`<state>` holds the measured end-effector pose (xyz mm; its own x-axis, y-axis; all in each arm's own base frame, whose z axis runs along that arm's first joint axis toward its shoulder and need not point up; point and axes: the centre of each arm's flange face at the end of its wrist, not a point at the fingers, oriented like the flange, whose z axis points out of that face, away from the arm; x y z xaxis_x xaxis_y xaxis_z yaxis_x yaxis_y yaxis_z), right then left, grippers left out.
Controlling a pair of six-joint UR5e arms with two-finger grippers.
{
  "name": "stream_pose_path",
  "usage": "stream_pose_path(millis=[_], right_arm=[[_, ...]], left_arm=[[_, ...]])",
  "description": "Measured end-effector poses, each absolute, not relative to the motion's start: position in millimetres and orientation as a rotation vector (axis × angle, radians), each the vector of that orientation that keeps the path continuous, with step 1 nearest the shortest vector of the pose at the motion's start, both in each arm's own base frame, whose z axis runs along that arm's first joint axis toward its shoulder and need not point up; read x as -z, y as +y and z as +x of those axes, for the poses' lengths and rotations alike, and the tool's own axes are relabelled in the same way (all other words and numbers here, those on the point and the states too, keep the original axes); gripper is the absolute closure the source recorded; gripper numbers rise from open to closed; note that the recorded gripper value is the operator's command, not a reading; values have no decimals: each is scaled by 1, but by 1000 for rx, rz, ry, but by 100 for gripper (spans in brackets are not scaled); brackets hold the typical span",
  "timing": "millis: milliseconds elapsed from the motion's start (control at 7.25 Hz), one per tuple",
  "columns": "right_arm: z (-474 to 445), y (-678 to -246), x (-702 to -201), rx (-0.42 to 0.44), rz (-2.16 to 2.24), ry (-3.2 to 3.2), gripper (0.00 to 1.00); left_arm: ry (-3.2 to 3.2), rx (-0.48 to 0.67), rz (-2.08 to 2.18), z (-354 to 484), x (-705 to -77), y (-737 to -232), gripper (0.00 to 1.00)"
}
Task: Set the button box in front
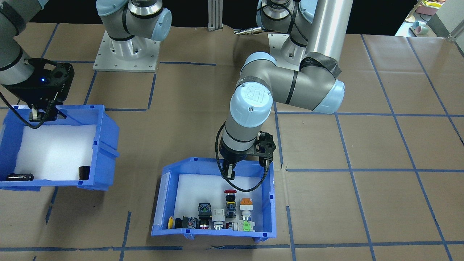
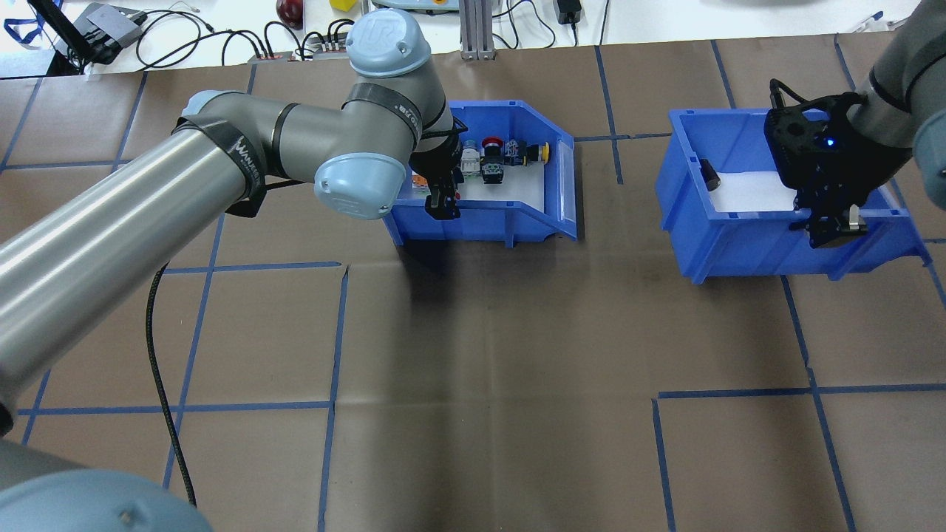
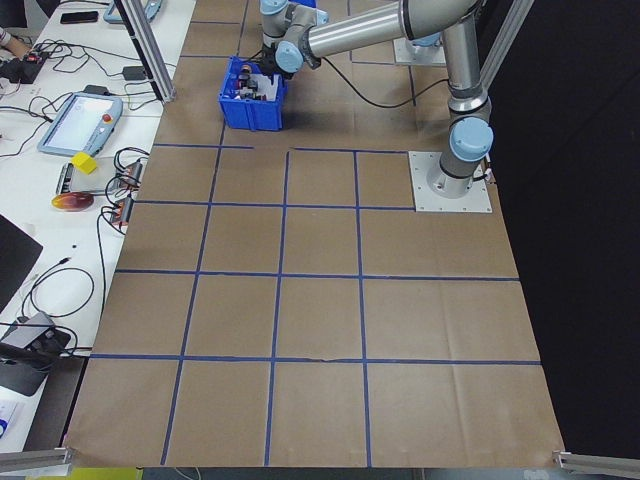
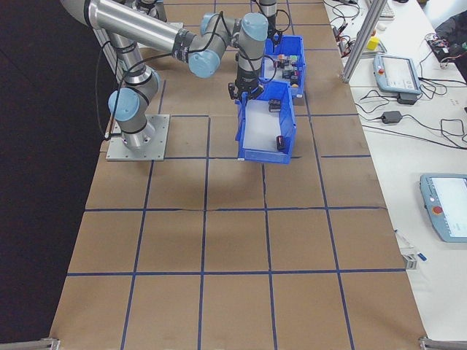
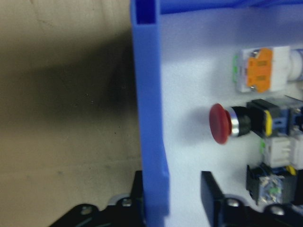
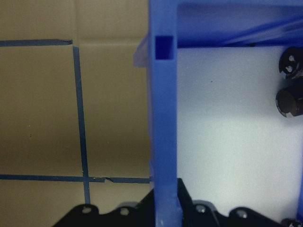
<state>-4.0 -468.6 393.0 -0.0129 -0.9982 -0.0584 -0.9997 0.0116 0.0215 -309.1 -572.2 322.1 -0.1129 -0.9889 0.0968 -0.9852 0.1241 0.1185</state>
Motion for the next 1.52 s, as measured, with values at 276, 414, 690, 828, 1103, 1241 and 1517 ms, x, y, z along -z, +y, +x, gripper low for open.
stream_pose_path(millis=[276,414,690,828,1103,1241,1517], right_arm=[[10,-442,-389,-89,-2168,2231,92],[21,-430,-385,-94,-2163,2230,92],[64,-406,-375,-113,-2160,2225,92],[90,-394,-370,-122,-2153,2233,92],[141,-372,-360,-130,-2116,2286,91],[166,-361,-357,-128,-2099,2313,91],[217,-341,-352,-102,-2081,2357,91]], left_arm=[[-2438,-15,1796,-292,-381,-536,1],[-2653,-86,1525,-279,-409,-514,1],[-2960,-171,919,-253,-461,-470,1],[-3055,-146,676,-238,-475,-453,1],[-3157,-95,207,-203,-491,-440,1],[-3169,-96,-39,-185,-495,-444,1],[-3163,-104,-294,-162,-499,-450,1]])
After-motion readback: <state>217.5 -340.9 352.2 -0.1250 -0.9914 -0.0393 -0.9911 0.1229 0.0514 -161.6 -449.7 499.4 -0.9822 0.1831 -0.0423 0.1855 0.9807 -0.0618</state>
